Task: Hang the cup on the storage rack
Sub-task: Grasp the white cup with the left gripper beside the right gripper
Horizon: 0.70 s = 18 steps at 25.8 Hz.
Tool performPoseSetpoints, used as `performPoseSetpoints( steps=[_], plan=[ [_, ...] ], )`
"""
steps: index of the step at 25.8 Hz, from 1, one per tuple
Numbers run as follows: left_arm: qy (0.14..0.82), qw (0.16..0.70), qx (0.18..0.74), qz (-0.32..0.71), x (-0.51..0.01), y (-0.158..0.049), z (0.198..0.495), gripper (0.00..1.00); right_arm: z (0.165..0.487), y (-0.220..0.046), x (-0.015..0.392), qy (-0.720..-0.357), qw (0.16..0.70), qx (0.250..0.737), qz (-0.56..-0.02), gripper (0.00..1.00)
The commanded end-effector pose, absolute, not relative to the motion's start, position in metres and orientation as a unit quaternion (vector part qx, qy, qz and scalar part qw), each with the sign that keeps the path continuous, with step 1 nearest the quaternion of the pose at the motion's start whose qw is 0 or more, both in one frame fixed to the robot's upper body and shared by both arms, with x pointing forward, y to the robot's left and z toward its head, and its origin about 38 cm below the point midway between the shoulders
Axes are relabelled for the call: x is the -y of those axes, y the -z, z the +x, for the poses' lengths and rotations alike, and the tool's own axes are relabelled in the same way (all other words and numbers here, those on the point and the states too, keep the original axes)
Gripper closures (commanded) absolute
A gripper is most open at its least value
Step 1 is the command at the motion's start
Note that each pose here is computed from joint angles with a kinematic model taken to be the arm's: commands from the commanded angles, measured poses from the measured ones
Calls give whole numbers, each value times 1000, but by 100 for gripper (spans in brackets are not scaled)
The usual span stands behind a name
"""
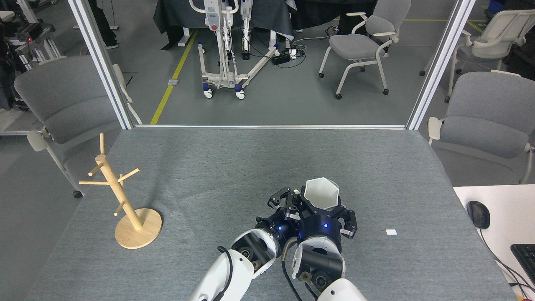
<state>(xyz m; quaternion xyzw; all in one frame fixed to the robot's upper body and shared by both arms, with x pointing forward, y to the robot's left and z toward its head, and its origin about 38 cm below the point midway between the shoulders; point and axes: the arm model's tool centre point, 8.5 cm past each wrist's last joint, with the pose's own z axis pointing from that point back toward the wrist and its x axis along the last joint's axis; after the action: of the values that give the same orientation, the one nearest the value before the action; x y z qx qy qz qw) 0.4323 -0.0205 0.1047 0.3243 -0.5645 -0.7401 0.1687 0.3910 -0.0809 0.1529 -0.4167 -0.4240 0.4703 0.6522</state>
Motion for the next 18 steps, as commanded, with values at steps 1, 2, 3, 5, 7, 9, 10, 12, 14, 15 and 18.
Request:
performPoseSetpoints(
  steps=[1, 2, 3, 5, 7, 9, 10, 12, 14, 15, 18],
  plan=[
    [744, 160, 567, 315, 22, -104, 430, 100, 392, -152, 79, -482, 642, 426, -418, 34],
    [744, 160, 567, 315, 22, -104, 430, 100, 393, -150, 80, -482, 641, 424, -421, 5],
    [744, 160, 567, 315, 22, -104, 430, 100, 393, -150, 80, -483, 639, 424, -424, 0],
    [745, 159, 566, 314, 22, -103, 430, 100, 394, -151, 79, -486, 633, 427, -425, 0],
    [746, 161, 565, 314, 22, -103, 430, 100, 396, -155, 78, -485, 617, 440, -436, 0],
    [748, 162, 563, 312, 21, -100, 430, 100, 397, -161, 80, -471, 600, 458, -456, 0],
    [748, 163, 563, 312, 21, -100, 430, 100, 398, -163, 80, -466, 592, 465, -465, 0],
    [748, 163, 563, 312, 21, -100, 430, 100, 398, -167, 81, -452, 578, 479, -481, 0],
    [748, 163, 562, 312, 21, -99, 431, 100, 398, -172, 81, -437, 564, 493, -498, 0],
    [749, 164, 562, 311, 21, -99, 431, 100, 398, -175, 82, -429, 555, 501, -507, 0],
    [750, 165, 560, 310, 21, -97, 431, 100, 398, -183, 83, -402, 529, 521, -535, 0]
  ],
)
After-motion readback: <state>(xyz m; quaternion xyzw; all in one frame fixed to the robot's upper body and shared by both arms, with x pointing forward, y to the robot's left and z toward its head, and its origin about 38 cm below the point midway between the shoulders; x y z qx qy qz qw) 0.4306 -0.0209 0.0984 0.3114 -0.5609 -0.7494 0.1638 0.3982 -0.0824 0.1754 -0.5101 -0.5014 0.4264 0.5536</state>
